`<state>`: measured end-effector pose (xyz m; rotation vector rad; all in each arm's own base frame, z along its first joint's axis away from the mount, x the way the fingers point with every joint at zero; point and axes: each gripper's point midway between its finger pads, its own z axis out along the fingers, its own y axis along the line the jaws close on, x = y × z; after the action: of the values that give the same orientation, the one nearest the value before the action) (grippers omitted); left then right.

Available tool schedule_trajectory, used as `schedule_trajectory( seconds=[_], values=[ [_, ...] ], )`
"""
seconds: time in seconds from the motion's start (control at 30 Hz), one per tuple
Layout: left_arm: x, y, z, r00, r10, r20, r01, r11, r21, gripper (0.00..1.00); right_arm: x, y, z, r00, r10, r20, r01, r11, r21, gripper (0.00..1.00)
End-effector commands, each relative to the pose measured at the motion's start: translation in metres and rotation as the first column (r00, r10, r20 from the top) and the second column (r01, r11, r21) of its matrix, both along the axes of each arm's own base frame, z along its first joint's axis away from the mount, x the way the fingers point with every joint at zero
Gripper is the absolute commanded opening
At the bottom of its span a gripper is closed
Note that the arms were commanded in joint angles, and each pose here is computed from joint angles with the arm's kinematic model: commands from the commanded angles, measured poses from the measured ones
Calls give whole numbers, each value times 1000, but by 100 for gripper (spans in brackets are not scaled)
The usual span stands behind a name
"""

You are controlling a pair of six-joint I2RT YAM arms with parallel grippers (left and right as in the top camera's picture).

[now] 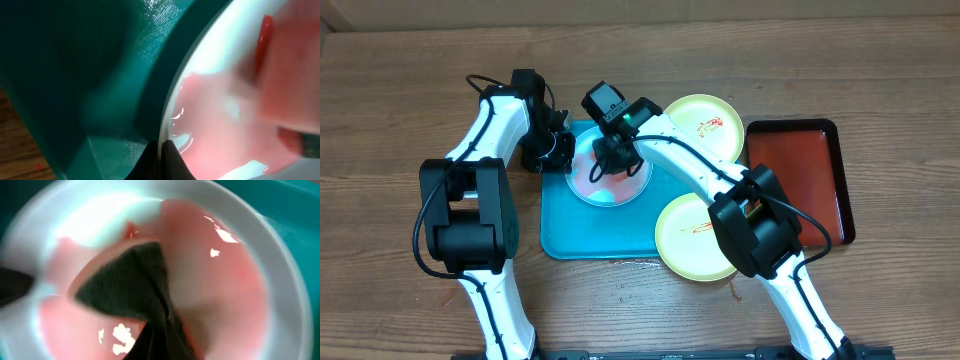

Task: Clean dirty plates on tray and stack at the side
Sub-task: 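Scrub the white plate with the sponge in circles, right gripper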

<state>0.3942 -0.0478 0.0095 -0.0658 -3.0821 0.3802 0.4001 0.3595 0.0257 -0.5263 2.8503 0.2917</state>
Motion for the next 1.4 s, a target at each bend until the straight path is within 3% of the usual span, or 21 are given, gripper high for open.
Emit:
schedule_trajectory(
  seconds=[0.0,0.2,0.5,0.97,1.13,1.37],
  values=[
    [5,-1,12,999,-10,33,10,1000,7,4,-16,25,-16,995,47,-88,-37,993,110,4],
    [5,-1,12,999,-10,32,10,1000,7,4,-10,25,-16,997,40,-70,-32,993,113,4],
    [5,-1,12,999,-11,32,11,1000,8,4,28,-43,-12,996,-26,84,41,983,-177,4],
    [5,0,12,999,-18,34,18,1000,8,4,31,-53,18,993,-5,118,34,967,-251,4],
    [5,0,12,999,-18,35,18,1000,8,4,26,-13,12,980,169,110,-152,978,-146,4],
    [5,-1,12,999,-22,36,22,1000,8,4,-4,7,-27,919,394,21,-386,910,-151,4]
  ],
)
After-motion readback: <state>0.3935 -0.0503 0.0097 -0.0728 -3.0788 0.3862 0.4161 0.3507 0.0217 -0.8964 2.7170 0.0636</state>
